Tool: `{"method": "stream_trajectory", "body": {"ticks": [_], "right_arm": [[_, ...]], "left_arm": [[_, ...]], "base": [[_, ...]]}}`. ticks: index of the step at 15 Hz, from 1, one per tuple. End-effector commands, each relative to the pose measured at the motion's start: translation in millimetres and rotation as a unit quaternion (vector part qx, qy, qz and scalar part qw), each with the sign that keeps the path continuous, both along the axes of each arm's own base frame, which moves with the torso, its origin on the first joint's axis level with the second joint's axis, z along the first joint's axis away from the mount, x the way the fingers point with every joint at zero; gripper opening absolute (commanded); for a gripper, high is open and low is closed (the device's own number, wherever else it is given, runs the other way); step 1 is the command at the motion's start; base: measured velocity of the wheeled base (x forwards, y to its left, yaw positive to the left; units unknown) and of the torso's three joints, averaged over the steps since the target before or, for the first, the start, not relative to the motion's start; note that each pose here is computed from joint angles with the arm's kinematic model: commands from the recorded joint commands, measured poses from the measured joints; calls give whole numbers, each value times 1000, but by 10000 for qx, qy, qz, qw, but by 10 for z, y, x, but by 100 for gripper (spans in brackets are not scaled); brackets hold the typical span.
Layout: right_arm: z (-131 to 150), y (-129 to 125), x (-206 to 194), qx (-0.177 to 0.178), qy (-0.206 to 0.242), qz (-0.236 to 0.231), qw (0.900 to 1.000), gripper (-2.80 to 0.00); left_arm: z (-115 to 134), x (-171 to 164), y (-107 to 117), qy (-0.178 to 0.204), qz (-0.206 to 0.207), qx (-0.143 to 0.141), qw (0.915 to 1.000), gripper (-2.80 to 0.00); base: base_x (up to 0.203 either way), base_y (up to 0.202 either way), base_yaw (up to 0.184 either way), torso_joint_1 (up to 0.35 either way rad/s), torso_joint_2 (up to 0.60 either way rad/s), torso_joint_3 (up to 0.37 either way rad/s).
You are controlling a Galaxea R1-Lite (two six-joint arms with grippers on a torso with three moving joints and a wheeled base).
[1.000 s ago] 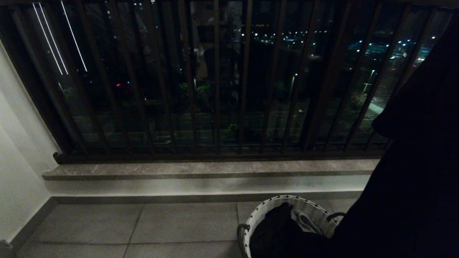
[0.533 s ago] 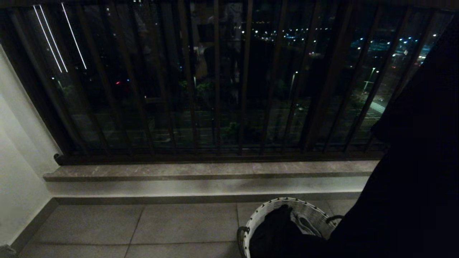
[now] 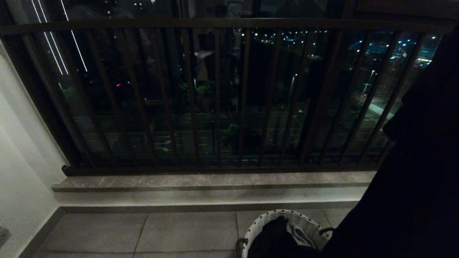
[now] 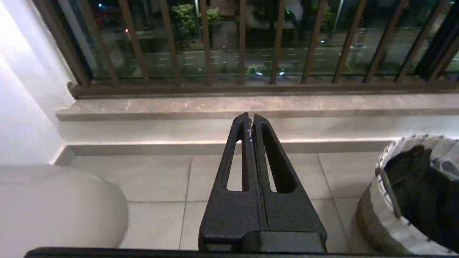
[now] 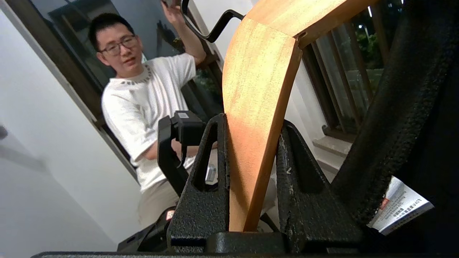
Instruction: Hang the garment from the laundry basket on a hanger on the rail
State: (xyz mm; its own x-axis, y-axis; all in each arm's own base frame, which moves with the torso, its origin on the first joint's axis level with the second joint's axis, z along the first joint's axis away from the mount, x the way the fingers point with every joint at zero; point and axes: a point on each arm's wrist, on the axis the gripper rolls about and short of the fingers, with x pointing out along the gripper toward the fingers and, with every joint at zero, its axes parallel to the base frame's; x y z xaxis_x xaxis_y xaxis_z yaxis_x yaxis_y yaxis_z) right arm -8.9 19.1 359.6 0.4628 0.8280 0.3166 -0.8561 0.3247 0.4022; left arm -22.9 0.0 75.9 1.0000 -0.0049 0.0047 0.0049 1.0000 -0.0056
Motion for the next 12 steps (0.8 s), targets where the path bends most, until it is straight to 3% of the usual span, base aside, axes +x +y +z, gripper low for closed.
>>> {"method": "stream_trajectory", "body": {"ticks": [1,12], "right_arm": [[-2,1,-3,-7,12,34,10000,-280],[-96,-1,66,22,269,70,9996,-280]], "left_arm": [[-3,2,0,8,1,-3,10000,-280],[-3,2,0,8,1,-3,10000,-280]], "base": [[0,0,0,116,-461,-343],[0,0,0,173,-495,-329]]}}
